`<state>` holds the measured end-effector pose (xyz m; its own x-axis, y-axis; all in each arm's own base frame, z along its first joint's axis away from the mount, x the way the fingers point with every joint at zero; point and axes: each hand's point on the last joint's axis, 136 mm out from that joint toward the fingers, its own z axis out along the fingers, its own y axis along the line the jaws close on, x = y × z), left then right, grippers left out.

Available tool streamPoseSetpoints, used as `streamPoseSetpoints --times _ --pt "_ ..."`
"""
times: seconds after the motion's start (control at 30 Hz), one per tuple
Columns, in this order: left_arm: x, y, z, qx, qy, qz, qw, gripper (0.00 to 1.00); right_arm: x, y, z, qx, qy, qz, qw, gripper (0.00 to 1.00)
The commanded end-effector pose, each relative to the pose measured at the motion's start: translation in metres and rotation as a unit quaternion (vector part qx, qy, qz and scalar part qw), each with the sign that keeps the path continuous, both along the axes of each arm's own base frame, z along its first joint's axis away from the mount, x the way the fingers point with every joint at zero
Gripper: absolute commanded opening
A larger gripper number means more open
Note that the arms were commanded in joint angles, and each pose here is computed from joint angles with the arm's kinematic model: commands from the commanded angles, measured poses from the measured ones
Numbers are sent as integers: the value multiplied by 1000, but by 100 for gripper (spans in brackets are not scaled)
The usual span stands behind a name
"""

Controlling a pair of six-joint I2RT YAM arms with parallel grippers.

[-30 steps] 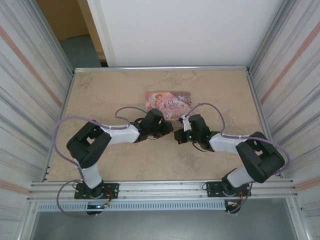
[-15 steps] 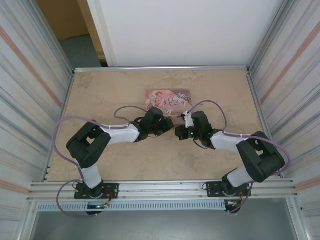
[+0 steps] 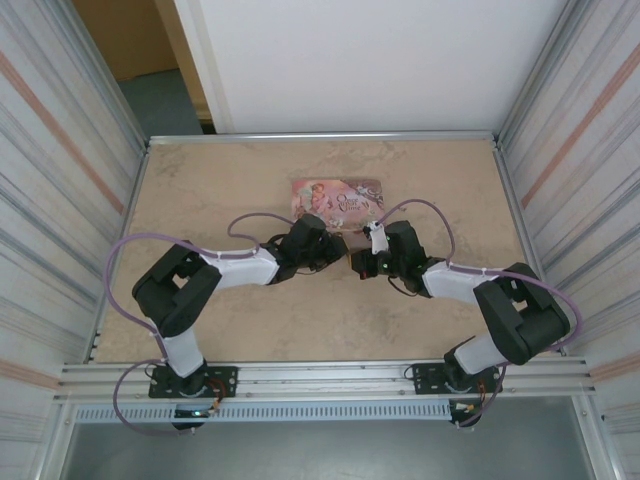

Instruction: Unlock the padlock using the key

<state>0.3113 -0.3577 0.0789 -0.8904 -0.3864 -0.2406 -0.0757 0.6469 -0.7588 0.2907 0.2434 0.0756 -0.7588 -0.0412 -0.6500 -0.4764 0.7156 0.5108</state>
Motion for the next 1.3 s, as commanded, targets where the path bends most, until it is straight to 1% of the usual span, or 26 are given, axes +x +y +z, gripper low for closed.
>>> streamPoseSetpoints --times 0.0,0.2,0.33,0.43,0.63,0.8,0.97,1.07,1.27 --pt "-53 -22 -18 -2 74 -73 995 0 28 32 139 129 -223 39 965 0" --pt "-50 -21 -16 -1 92 -54 994 0 23 29 142 126 -234 30 964 0" --pt "-47 -24 -14 -9 97 -48 994 0 19 27 138 117 -232 30 965 0" --pt "-46 -22 -16 -1 100 -42 994 0 19 25 135 104 -224 23 969 0" --pt "-42 -23 -17 -3 98 -31 995 0 22 26 116 80 -153 -7 985 0" --pt "-42 -28 -19 -3 101 -39 994 0 21 31 108 69 -125 -13 990 0" --pt "-45 -31 -24 -6 109 -45 993 0 24 34 117 78 -131 -13 988 0" --pt "-47 -33 -22 -11 109 -51 993 0 28 36 126 91 -152 -10 984 0" --pt "-52 -36 -11 -18 104 -65 992 0 35 38 148 136 -202 10 970 0"
